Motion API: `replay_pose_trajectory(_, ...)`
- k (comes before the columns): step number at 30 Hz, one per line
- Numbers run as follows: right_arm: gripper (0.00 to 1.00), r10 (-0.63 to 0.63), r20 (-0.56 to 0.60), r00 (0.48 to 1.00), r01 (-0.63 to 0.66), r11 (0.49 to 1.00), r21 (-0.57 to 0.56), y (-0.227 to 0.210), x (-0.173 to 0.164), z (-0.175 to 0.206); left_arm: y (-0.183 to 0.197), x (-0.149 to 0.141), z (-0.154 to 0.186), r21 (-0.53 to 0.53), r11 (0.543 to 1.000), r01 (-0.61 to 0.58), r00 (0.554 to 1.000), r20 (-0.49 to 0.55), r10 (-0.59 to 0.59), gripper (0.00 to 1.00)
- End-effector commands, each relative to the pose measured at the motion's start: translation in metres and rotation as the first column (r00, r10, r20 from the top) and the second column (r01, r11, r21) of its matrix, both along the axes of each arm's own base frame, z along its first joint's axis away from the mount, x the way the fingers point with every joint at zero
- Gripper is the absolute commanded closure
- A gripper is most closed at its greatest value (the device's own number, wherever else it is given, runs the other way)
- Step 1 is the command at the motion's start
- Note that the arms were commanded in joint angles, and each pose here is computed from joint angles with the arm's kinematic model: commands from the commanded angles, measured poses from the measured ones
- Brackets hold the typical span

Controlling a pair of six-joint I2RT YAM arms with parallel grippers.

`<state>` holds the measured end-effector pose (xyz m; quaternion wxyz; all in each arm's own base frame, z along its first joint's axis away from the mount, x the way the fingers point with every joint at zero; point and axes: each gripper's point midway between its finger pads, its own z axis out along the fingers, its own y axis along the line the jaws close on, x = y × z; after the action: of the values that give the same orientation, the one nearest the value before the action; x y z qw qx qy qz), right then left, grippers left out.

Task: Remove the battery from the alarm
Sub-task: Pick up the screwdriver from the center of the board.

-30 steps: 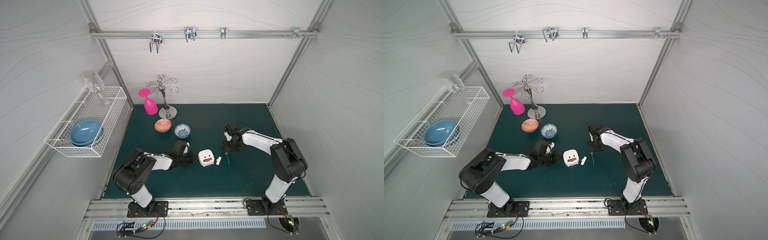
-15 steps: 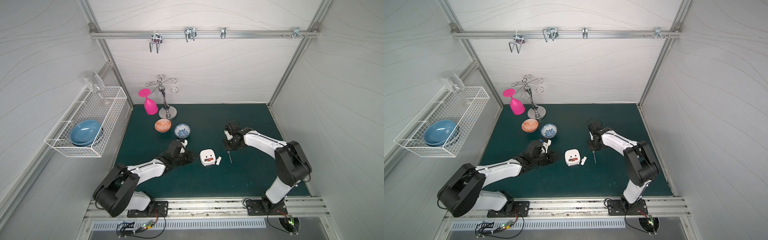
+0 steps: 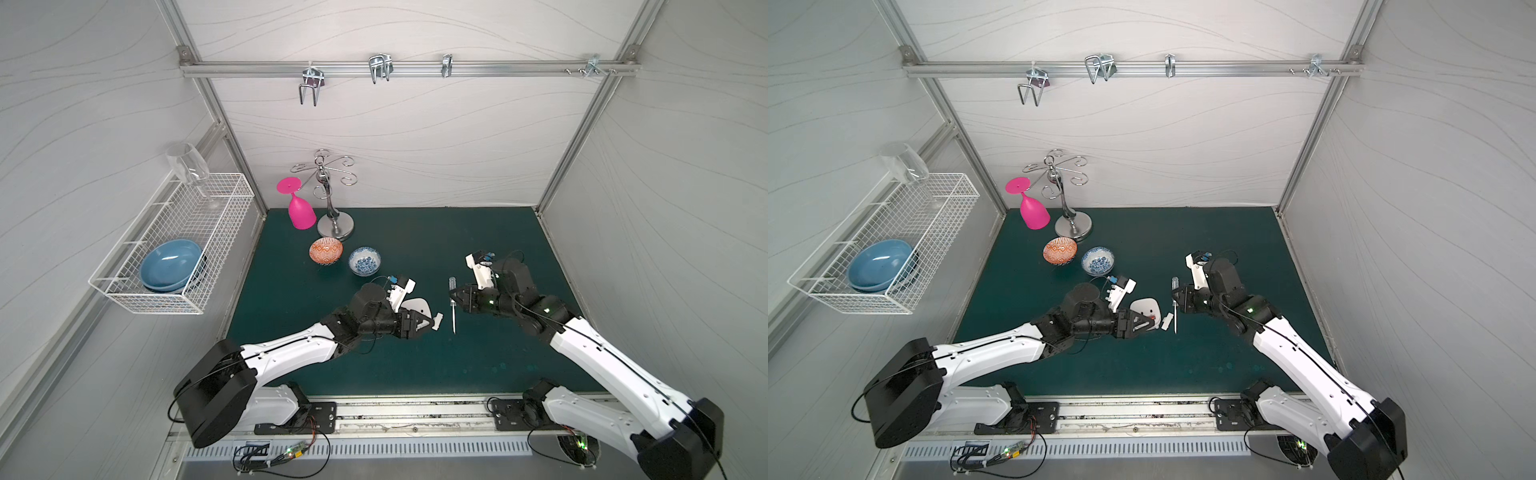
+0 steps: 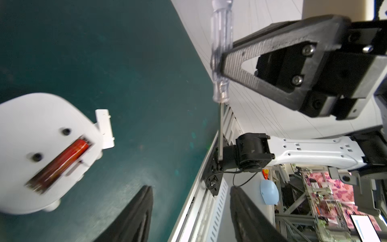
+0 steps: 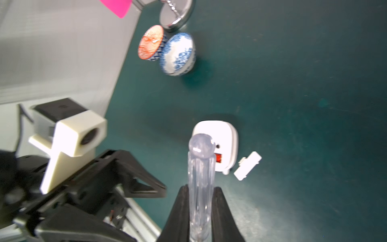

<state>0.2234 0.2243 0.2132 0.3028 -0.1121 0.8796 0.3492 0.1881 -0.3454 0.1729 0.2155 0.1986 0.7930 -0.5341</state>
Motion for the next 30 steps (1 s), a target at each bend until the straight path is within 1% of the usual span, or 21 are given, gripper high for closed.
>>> replay_pose_trajectory(1, 0.9, 0.01, 0.017, 1.0, -0.012, 0.997, 0.083, 0.01, -0.006, 0.019, -0.027, -0.006, 0.032, -0.092, 0.992, 0.09, 0.992, 0.101, -0.08, 0.39)
replay_pose_trajectory(7, 0.91, 0.009, 0.044, 0.999, -0.012, 0.998, 0.062, 0.016, -0.009, 0.026, -0.041, -0.002, 0.031, -0.086, 0.993, 0.077, 0.992, 0.107, -0.068, 0.47)
replay_pose_trajectory(10, 0.91, 0.011, 0.06, 0.998, -0.013, 0.999, 0.037, 0.02, -0.01, 0.026, -0.045, 0.002, 0.032, -0.083, 0.994, 0.071, 0.992, 0.11, -0.062, 0.53)
replay_pose_trajectory(12, 0.91, 0.01, 0.068, 0.998, -0.011, 1.0, 0.024, 0.022, -0.011, 0.025, -0.047, 0.005, 0.032, -0.079, 0.995, 0.068, 0.992, 0.109, -0.059, 0.62)
replay_pose_trajectory(16, 0.9, -0.006, 0.072, 0.997, 0.006, 1.0, -0.001, 0.019, -0.012, 0.022, -0.047, 0.007, 0.027, -0.06, 0.997, 0.056, 0.992, 0.113, -0.049, 0.91)
replay_pose_trajectory(18, 0.87, -0.023, 0.074, 0.997, 0.025, 0.999, -0.02, 0.013, -0.011, 0.02, -0.043, 0.009, 0.026, -0.043, 0.998, 0.04, 0.991, 0.133, -0.034, 1.0)
replay_pose_trajectory(20, 0.79, -0.003, 0.06, 0.998, 0.005, 0.999, -0.036, 0.011, -0.016, 0.02, -0.035, 0.007, 0.019, 0.01, 0.999, 0.03, 0.989, 0.147, -0.031, 1.0)
replay_pose_trajectory(21, 0.73, 0.011, 0.049, 0.999, -0.009, 0.999, -0.043, 0.01, -0.017, 0.02, -0.032, 0.007, 0.017, 0.032, 0.999, 0.03, 0.986, 0.163, -0.035, 1.0)
replay_pose_trajectory(22, 0.68, 0.031, 0.028, 0.999, -0.03, 0.998, -0.049, 0.01, -0.021, 0.02, -0.029, 0.006, 0.018, 0.052, 0.998, 0.031, 0.981, 0.19, -0.04, 1.0)
replay_pose_trajectory(24, 0.6, 0.067, -0.029, 0.997, -0.069, 0.995, -0.073, 0.009, -0.029, 0.015, -0.023, 0.004, 0.017, 0.092, 0.995, 0.038, 0.973, 0.225, -0.058, 1.0)
replay_pose_trajectory(26, 0.57, 0.094, -0.076, 0.993, -0.101, 0.991, -0.088, 0.011, -0.035, 0.011, -0.019, 0.002, 0.017, 0.125, 0.991, 0.057, 0.96, 0.267, -0.089, 1.0)
replay_pose_trajectory(30, 0.56, 0.132, -0.119, 0.984, -0.141, 0.988, -0.065, 0.019, -0.04, 0.011, -0.017, -0.003, 0.021, 0.176, 0.979, 0.106, 0.932, 0.325, -0.159, 1.0)
